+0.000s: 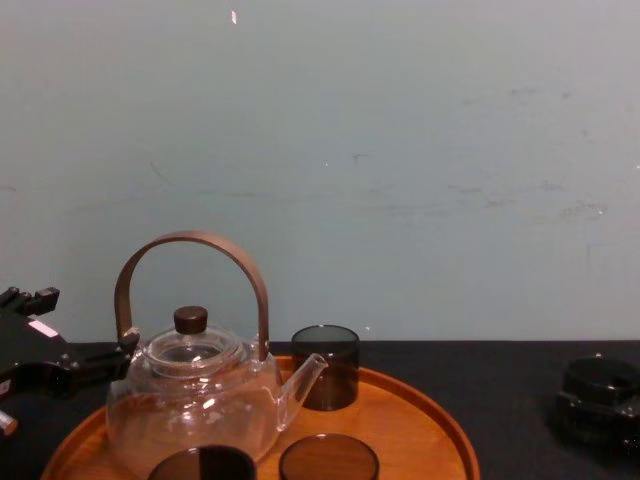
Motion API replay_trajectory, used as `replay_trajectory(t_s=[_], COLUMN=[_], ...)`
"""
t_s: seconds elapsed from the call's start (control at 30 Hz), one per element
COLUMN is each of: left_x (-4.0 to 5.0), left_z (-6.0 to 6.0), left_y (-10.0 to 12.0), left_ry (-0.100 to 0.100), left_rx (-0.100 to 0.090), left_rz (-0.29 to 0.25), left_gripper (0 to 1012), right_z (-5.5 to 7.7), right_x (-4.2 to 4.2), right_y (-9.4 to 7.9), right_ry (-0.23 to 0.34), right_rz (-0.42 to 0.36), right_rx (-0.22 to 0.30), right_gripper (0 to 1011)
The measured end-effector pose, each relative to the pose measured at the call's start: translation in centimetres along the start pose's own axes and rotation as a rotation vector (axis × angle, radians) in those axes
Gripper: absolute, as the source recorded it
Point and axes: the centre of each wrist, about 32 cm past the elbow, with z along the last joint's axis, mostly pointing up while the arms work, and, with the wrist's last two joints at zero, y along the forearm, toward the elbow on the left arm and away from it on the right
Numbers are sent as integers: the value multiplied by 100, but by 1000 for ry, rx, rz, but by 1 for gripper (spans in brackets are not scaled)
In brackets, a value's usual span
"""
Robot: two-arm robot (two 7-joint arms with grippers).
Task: Pick up the glass from the table and place it on the tray.
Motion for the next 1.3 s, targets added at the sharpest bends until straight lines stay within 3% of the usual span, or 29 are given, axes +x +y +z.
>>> replay_trajectory(t_s=[1.3], left_x=[0], left_z=[0], left_y=[0], left_ry=[0], left_rx=[0], left_rz=[0], left_gripper=[1009], right_z=[0], right_x=[0], right_y=[0], right_ry=[0], right_rz=[0], right_rx=[0], right_gripper=[905])
